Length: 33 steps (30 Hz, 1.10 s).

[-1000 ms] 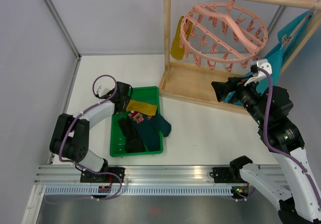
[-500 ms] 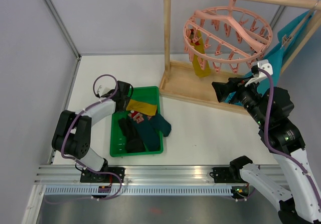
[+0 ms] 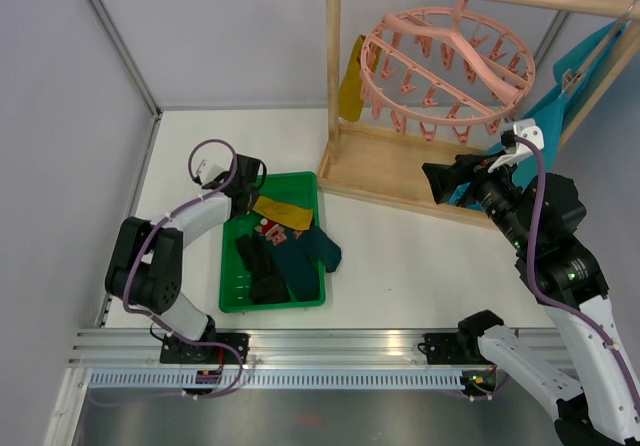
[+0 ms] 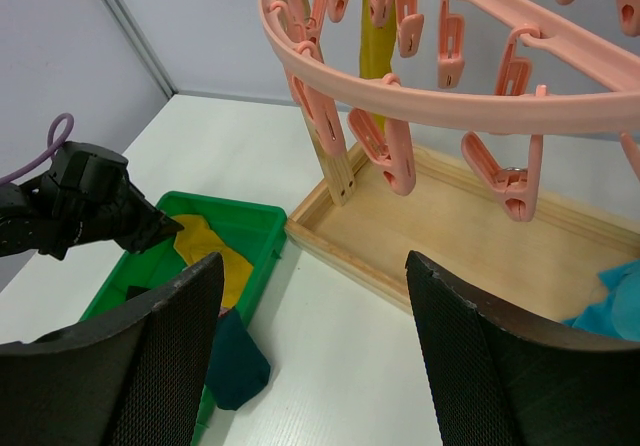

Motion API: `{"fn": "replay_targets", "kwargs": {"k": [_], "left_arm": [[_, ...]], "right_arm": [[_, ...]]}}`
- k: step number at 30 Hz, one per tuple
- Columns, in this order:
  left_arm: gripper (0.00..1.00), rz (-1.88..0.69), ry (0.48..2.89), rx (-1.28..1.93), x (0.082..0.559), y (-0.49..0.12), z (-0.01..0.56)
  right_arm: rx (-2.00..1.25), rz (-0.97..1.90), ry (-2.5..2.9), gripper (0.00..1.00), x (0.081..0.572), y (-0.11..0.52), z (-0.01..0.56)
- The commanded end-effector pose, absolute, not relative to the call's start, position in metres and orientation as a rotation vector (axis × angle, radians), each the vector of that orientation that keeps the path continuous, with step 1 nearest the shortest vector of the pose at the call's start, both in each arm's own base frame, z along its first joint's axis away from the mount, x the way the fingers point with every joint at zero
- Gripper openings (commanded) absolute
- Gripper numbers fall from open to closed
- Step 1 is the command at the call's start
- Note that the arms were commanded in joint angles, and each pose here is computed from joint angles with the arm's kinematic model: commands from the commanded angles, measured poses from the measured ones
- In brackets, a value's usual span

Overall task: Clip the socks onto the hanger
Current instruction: Pick up the sock from the bin.

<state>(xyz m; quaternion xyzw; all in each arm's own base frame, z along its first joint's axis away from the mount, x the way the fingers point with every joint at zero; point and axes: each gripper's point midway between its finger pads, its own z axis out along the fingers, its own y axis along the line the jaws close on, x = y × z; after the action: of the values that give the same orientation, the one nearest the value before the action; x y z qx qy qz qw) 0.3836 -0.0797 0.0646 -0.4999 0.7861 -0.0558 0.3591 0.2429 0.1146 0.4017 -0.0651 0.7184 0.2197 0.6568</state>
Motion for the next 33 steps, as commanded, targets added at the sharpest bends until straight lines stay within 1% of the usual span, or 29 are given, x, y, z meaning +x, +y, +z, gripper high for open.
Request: {"fn": "replay_targets", "kwargs": {"k": [1,6,9,12,14,16,17,18,19,21,22,23,25,28,33], "left_arm": [[0.02,-0.220,2.007,-1.117,0.404,-0.087,0.103],[0.02,-0.417,1.983,-0.790,0.410,-0.114,0.161],[0.02,-0.503,1.915,-0.564,0.407,-0.126,0.213],[0.02,-0.588,1.804,-0.233,0.394,-0.146,0.273],[0.02,-0.730,1.693,-0.022,0.374,-0.171,0.318],[0.02,-0.778,1.607,0.162,0.357,-0.187,0.352],[0.02,-0.881,1.571,0.324,0.336,-0.208,0.363],[0.02,-0.896,1.539,0.450,0.324,-0.219,0.368],[0.02,-0.970,1.473,0.614,0.297,-0.242,0.388],[0.02,-0.940,1.412,0.805,0.272,-0.257,0.393],[0.02,-0.966,1.365,0.900,0.252,-0.271,0.394],[0.02,-0.935,1.290,0.975,0.240,-0.273,0.400],[0.02,-0.980,1.203,1.069,0.218,-0.280,0.403],[0.02,-0.987,1.074,1.134,0.196,-0.284,0.412],[0.02,-1.001,0.991,1.206,0.174,-0.293,0.418]], "right_arm": [[-0.157,0.499,1.609,0.80,0.243,0.116,0.407],[-0.155,0.506,1.606,0.80,0.244,0.117,0.411],[-0.156,0.512,1.604,0.80,0.245,0.118,0.415],[-0.151,0.522,1.605,0.80,0.248,0.120,0.419],[-0.156,0.536,1.609,0.80,0.250,0.124,0.420],[-0.156,0.569,1.600,0.80,0.250,0.129,0.428],[-0.161,0.581,1.597,0.80,0.250,0.131,0.430],[-0.162,0.596,1.588,0.80,0.249,0.132,0.435],[-0.173,0.623,1.590,0.80,0.248,0.137,0.436],[-0.181,0.646,1.580,0.80,0.246,0.140,0.442],[-0.182,0.656,1.581,0.80,0.246,0.142,0.442],[-0.191,0.668,1.575,0.80,0.244,0.143,0.445],[-0.194,0.673,1.572,0.80,0.242,0.144,0.447],[-0.196,0.672,1.577,0.81,0.239,0.142,0.450],[-0.201,0.707,1.571,0.82,0.234,0.146,0.457]]}}
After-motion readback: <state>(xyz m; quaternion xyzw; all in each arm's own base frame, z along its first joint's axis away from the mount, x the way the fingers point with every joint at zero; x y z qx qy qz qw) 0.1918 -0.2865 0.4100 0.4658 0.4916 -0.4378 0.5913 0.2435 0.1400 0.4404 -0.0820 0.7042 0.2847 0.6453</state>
